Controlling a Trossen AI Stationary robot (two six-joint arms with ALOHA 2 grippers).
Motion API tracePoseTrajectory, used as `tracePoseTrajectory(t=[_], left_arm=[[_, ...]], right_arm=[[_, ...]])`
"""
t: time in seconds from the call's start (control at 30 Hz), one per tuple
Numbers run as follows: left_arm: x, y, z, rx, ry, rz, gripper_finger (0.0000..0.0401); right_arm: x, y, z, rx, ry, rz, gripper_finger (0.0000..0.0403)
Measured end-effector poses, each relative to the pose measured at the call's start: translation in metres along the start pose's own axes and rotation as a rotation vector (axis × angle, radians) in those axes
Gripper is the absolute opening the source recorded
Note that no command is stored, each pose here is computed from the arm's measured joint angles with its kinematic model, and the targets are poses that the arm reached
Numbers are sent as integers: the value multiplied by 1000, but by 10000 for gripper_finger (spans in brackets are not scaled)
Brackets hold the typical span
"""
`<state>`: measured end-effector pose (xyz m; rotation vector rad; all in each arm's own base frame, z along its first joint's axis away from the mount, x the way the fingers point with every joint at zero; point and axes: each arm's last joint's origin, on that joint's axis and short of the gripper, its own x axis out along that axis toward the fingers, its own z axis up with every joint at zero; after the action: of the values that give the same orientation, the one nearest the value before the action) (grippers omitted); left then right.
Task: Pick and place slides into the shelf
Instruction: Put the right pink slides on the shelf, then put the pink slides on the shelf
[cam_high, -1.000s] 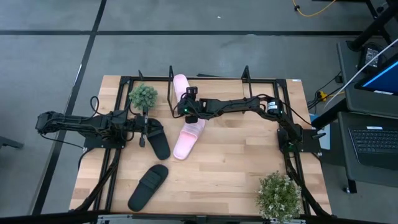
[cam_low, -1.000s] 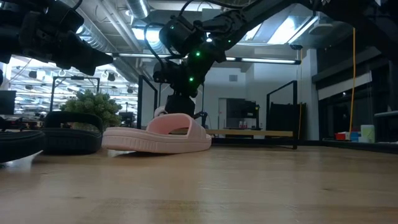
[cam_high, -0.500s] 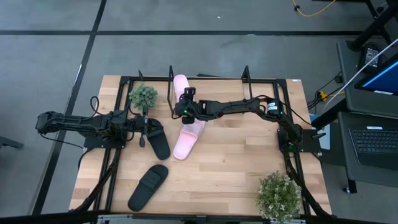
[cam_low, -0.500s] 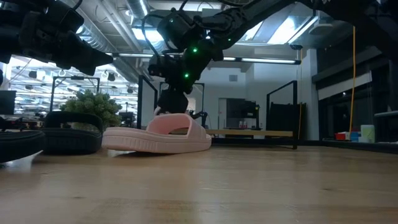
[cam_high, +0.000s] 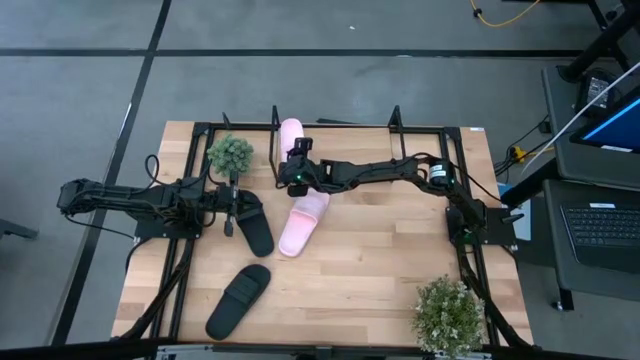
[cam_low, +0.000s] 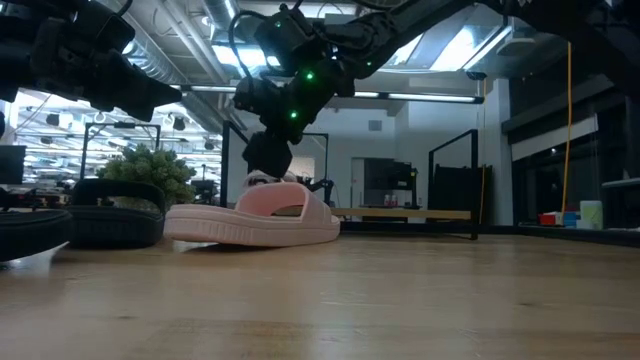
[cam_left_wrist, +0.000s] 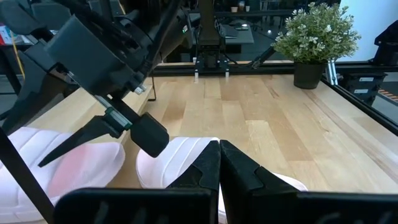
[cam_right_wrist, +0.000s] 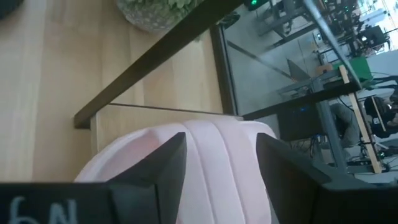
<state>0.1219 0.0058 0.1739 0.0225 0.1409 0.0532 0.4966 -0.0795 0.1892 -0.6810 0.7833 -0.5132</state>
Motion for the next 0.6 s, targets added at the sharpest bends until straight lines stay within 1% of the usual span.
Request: tracePoseTrajectory(t=[0.23, 0.33, 0.43, 0.57, 0.6], left_arm=[[0, 0, 0, 0, 0, 0, 0], [0, 0, 0, 0, 0, 0, 0], [0, 0, 0, 0, 0, 0, 0], [0, 0, 0, 0, 0, -4, 0], [0, 0, 0, 0, 1, -5, 0]], right_arm=[[-1, 1, 1, -6, 1, -1, 194], [-6, -1, 3, -44, 21, -45, 194], [-16, -9, 10, -60, 52, -99, 194], [-28, -19, 17, -72, 72, -97, 190], [-29, -19, 15, -89, 97, -93, 185]])
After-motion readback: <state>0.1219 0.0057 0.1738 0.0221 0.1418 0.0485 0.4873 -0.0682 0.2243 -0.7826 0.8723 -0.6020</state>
